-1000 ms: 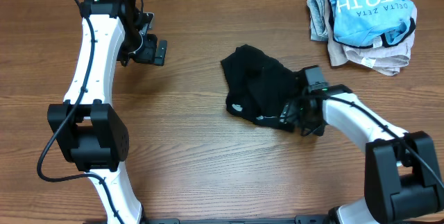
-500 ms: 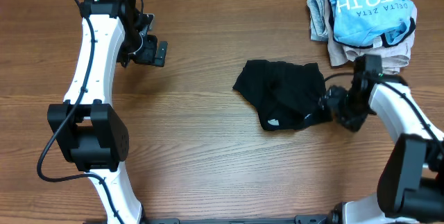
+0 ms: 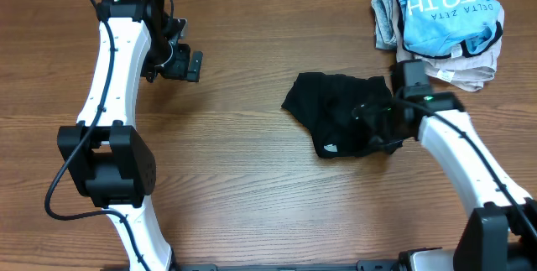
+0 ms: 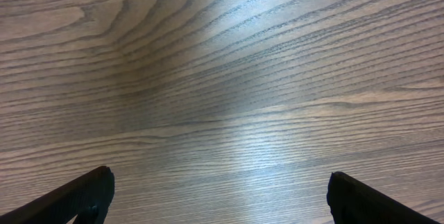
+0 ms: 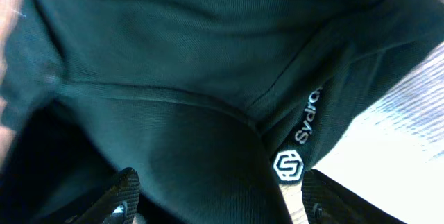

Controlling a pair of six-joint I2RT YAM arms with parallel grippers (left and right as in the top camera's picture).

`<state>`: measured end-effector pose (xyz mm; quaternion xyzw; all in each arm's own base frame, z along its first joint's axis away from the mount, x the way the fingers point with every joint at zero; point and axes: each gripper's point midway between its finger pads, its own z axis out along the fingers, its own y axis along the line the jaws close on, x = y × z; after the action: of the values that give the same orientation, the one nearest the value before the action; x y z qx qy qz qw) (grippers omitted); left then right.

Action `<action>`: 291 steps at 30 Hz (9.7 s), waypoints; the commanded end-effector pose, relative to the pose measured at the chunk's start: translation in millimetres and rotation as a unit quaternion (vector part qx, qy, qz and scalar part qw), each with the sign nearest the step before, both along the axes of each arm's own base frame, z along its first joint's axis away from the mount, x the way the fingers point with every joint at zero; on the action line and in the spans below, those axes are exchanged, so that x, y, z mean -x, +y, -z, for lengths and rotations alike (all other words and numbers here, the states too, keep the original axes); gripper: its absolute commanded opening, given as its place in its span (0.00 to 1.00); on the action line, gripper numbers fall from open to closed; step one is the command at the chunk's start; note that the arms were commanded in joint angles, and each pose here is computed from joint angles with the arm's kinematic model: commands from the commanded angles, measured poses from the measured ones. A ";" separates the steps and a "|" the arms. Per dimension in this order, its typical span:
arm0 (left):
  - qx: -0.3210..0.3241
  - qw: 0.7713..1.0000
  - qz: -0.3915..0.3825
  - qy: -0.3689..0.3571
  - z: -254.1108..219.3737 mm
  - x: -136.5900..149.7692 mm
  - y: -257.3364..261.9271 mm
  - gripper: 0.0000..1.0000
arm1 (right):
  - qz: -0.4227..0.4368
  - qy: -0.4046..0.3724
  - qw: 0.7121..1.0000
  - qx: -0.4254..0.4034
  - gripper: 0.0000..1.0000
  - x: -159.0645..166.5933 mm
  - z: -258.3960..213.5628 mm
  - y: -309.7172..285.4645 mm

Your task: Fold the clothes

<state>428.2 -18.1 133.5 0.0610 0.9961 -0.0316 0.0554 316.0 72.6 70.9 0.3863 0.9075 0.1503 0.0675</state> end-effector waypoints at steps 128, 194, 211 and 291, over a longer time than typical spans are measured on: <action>0.011 0.999 -0.040 -0.018 -0.9 -12.7 -1.3 1.00 | -0.137 -0.480 0.862 0.091 1.00 -45.8 -361.5 -142.4; 0.011 0.999 -0.040 -0.018 -0.9 -12.7 -1.3 1.00 | -0.240 -0.616 0.712 0.238 1.00 68.7 -86.9 -15.8; 0.011 0.999 -0.040 -0.018 -0.9 -12.7 -1.3 1.00 | -0.227 -0.645 0.687 0.245 1.00 76.7 -104.9 -16.8; -0.012 0.997 -0.044 -0.056 -35.9 -6.8 7.4 1.00 | -0.228 -0.642 0.689 0.245 1.00 76.7 -103.1 -16.7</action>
<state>436.6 -18.0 136.0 0.0256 0.9964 -0.0326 0.0734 238.9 57.4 175.8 -0.0598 0.7082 0.1457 0.6882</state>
